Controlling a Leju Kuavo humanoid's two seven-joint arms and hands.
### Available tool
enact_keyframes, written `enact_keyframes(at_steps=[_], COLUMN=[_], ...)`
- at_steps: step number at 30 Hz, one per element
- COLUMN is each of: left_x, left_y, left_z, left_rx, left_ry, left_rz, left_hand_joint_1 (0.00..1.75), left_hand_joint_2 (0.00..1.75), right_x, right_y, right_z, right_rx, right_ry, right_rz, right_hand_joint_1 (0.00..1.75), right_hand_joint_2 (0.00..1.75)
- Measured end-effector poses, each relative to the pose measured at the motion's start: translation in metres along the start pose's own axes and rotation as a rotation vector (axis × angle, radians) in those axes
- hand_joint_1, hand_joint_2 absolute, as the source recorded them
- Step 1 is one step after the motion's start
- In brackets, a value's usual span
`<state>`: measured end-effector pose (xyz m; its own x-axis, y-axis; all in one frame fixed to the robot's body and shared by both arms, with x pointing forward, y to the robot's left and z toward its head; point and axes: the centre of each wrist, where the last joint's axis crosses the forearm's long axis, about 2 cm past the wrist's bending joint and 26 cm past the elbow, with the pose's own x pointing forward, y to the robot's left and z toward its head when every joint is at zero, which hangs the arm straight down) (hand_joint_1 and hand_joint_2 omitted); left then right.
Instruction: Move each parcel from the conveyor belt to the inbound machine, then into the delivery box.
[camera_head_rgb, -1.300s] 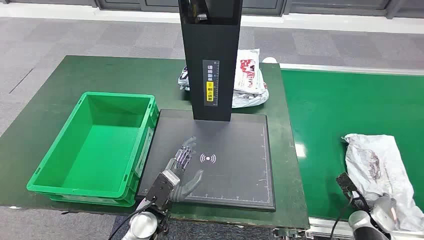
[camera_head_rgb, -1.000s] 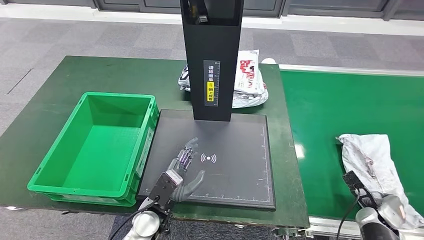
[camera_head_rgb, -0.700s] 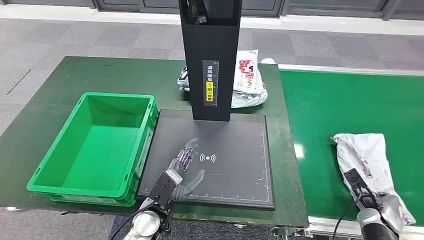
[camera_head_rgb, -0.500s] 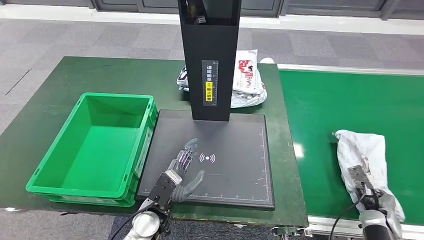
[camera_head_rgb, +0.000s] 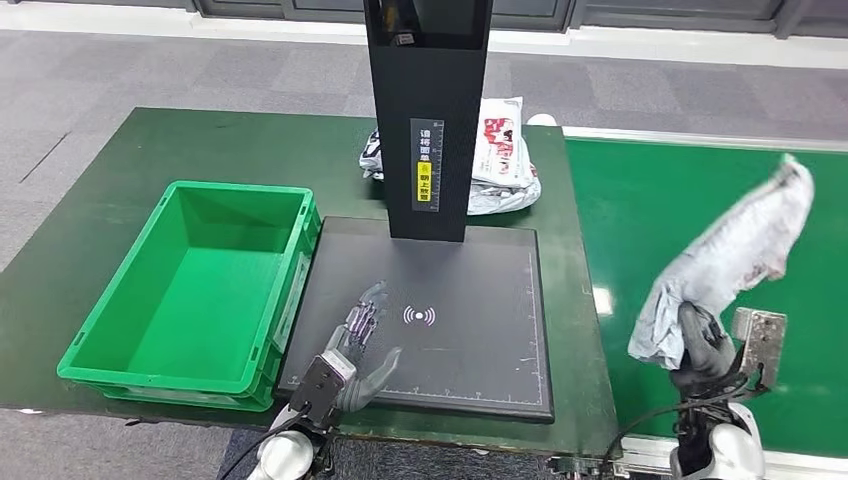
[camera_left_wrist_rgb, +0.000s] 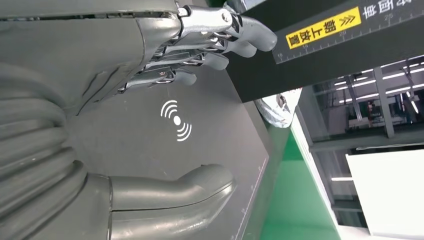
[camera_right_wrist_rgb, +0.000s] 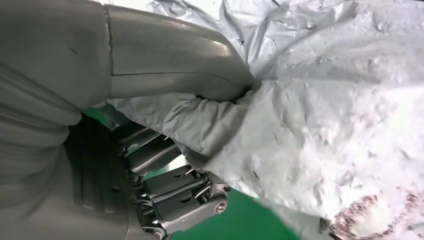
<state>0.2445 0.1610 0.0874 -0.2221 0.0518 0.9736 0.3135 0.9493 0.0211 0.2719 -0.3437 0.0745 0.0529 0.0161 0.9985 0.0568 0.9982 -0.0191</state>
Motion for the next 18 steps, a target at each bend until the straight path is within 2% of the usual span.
enact_keyframes(at_steps=[3, 9, 15, 18], left_x=[0.0, 0.001, 0.004, 0.004], left_y=[0.0, -0.001, -0.003, -0.003], left_z=[0.0, -0.002, -0.008, -0.009], left_rx=[-0.005, -0.015, -0.017, -0.017], left_ry=[0.0, -0.004, -0.014, -0.014], left_rz=[-0.01, -0.009, -0.003, -0.003], left_hand_joint_1=[0.0, 0.0, 0.0, 0.0], left_hand_joint_2=[1.75, 1.75, 1.75, 1.75], right_x=[0.016, 0.039, 0.046, 0.042], right_y=[0.026, 0.098, 0.171, 0.192], right_z=[0.003, 0.005, -0.001, 0.001], right_rx=[0.12, 0.393, 0.614, 0.674], right_ry=[-0.08, -0.154, -0.129, -0.102], right_rz=[0.016, 0.05, 0.106, 0.132], right_hand_joint_1=[1.75, 1.75, 1.75, 1.75], right_hand_joint_2=[1.75, 1.75, 1.75, 1.75])
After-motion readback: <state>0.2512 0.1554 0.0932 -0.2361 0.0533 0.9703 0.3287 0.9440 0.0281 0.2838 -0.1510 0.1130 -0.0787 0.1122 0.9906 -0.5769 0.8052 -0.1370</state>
